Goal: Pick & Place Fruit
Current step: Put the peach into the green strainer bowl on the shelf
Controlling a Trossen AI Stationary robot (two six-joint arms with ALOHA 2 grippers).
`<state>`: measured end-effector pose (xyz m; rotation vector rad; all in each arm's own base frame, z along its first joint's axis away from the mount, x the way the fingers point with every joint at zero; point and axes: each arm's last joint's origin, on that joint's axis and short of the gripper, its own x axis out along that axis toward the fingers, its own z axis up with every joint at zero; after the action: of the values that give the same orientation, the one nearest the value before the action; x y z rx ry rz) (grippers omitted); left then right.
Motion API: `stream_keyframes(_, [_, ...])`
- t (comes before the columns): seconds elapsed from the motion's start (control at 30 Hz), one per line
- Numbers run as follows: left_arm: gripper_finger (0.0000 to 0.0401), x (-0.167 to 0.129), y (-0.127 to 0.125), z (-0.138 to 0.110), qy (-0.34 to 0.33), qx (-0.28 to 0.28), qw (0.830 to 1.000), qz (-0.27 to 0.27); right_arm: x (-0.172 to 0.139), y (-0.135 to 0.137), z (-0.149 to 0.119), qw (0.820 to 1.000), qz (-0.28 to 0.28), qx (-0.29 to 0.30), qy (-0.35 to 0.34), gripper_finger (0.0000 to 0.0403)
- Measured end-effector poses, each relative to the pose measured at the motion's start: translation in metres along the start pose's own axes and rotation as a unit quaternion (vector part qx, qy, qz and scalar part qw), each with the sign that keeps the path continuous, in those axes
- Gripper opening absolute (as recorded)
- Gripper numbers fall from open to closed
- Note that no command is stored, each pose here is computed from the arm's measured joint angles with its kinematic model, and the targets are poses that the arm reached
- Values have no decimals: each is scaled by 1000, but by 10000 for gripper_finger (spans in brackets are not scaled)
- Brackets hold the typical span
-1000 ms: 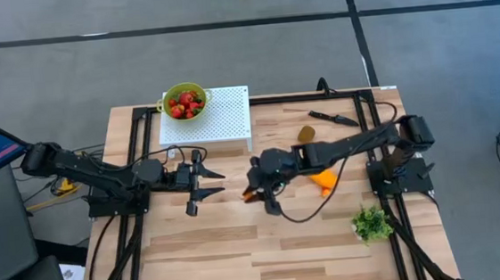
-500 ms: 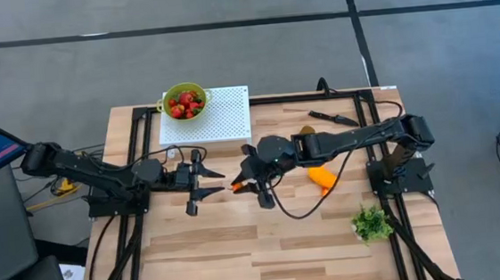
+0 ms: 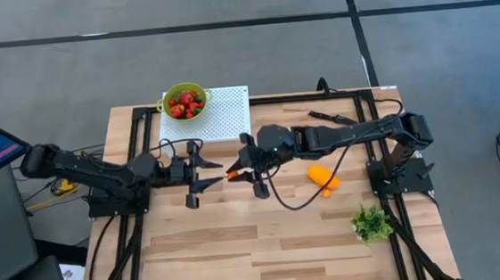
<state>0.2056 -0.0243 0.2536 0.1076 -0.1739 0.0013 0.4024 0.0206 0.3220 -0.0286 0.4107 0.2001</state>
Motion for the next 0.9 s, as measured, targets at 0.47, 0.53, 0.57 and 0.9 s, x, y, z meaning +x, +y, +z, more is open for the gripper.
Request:
stream_keyframes(0.47, [144,16,6,-14,-17,6,1000,-7,-2,-12,0,1000,-14,0,-3,88])
stream_keyframes(0.53, [144,17,6,-15,-23,13,1000,-6,-2,-12,-1,1000,-14,1,-1,88])
stream_keyframes(0.57, [144,18,6,-16,-24,15,1000,-6,-2,-12,-1,1000,-14,1,-1,88])
stream_keyframes(0.9, [88,18,5,-15,-31,14,999,-6,-2,-12,-1,1000,-13,1,1,88])
